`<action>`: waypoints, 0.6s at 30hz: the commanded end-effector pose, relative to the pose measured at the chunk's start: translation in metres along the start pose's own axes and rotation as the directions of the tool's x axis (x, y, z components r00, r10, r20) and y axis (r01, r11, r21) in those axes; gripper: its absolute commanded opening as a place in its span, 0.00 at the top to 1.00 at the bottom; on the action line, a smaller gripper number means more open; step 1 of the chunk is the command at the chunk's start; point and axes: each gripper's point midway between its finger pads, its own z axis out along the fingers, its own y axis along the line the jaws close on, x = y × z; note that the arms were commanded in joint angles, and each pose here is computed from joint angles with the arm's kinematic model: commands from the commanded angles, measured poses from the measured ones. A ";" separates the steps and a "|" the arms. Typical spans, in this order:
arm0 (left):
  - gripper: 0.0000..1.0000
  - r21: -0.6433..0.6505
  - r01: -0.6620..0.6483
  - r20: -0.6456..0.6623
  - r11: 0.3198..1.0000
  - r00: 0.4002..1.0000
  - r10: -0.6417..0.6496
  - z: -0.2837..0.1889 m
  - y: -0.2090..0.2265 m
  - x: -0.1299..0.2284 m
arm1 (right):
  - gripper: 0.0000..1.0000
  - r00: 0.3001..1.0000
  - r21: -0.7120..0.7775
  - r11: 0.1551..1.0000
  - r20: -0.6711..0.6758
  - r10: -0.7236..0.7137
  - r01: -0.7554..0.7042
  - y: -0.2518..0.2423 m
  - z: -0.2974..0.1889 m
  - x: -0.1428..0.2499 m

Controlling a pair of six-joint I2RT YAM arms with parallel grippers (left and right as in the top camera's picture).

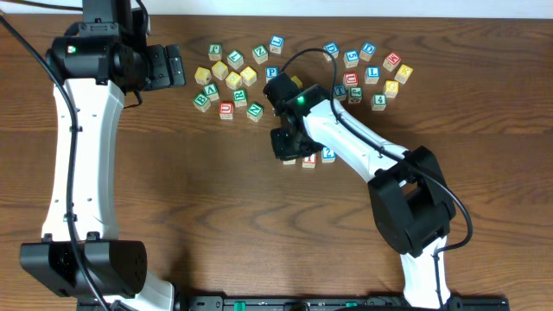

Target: Spell out AI2

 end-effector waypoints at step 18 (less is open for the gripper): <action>0.02 -0.004 0.010 -0.007 1.000 1.000 -0.011 0.001 0.001 0.001 | 0.70 0.998 0.077 0.995 0.017 0.064 -0.065 -0.014 0.013 -0.005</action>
